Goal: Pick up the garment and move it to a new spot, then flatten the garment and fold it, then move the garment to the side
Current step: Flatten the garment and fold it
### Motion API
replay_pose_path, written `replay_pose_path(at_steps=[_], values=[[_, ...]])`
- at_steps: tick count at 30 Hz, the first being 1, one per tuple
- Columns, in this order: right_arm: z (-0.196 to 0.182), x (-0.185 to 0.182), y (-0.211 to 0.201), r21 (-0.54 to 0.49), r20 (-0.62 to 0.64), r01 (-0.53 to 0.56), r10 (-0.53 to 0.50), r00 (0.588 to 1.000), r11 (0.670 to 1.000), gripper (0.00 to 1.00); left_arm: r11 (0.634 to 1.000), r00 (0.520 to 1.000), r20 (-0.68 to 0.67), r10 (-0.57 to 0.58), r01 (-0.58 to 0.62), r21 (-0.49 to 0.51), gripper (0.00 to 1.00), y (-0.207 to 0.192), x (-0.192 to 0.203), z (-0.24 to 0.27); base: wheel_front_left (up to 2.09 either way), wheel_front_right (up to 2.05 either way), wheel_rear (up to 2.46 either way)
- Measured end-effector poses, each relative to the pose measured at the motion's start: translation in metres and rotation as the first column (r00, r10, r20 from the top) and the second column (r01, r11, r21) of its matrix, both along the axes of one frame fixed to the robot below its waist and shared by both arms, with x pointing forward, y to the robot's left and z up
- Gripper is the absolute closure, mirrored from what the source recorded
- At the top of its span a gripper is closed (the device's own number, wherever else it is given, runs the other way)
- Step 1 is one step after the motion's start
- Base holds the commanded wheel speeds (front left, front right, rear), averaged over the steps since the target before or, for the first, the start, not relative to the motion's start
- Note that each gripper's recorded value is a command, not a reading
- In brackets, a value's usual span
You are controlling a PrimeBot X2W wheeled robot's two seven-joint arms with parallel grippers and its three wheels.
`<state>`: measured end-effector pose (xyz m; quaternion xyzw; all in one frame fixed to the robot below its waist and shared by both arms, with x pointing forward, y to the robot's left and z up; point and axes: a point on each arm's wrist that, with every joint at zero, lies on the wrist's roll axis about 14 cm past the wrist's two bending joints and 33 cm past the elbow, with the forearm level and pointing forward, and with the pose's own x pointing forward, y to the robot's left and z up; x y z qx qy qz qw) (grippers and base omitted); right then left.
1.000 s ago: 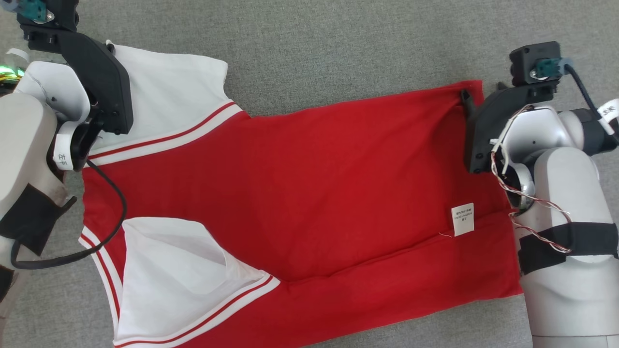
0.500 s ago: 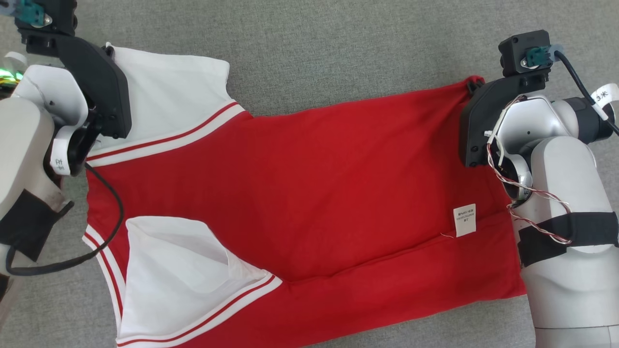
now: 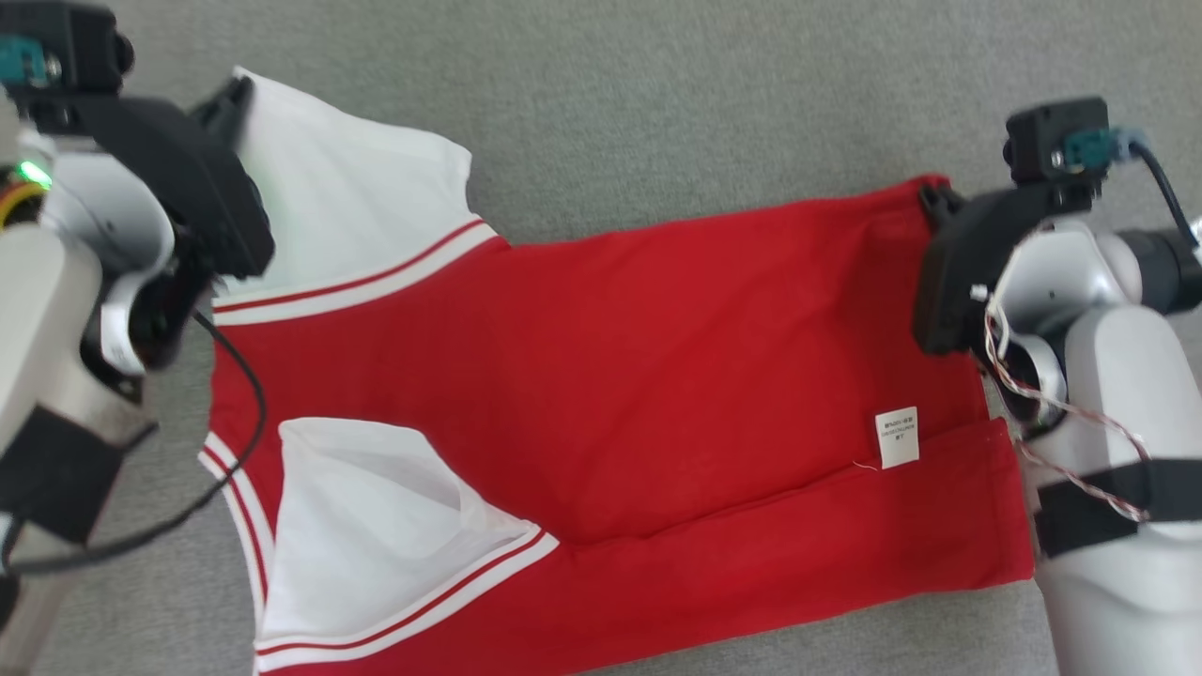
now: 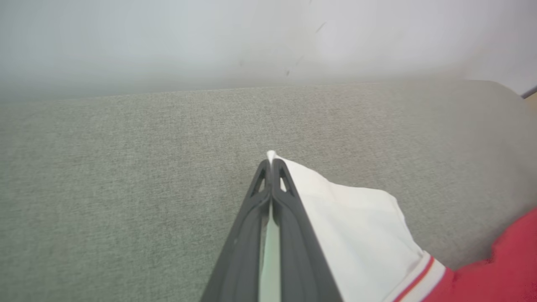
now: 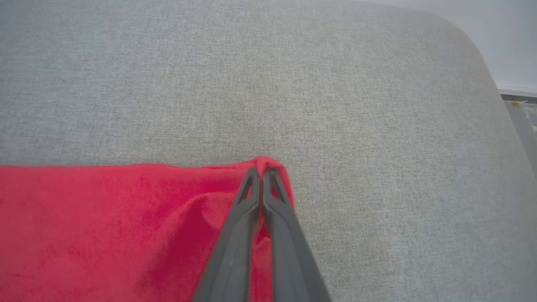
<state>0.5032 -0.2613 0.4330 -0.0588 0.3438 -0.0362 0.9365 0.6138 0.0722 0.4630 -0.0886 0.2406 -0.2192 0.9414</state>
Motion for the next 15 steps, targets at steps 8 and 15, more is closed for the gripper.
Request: replay_pose_path(at_steps=[8,15], values=[[0.011,-0.024,0.002,0.007,0.018,-0.025,0.025,1.000,1.000,1.00,0.984,0.999,0.019,0.026,-0.022,-0.178,1.00,0.006,-0.043,0.023,0.00,0.00,0.00],[0.023,-0.044,0.014,0.001,0.034,-0.083,0.083,0.996,0.997,1.00,0.964,0.996,0.027,0.082,-0.073,-0.255,1.00,0.030,-0.091,0.039,0.00,0.00,0.00]])
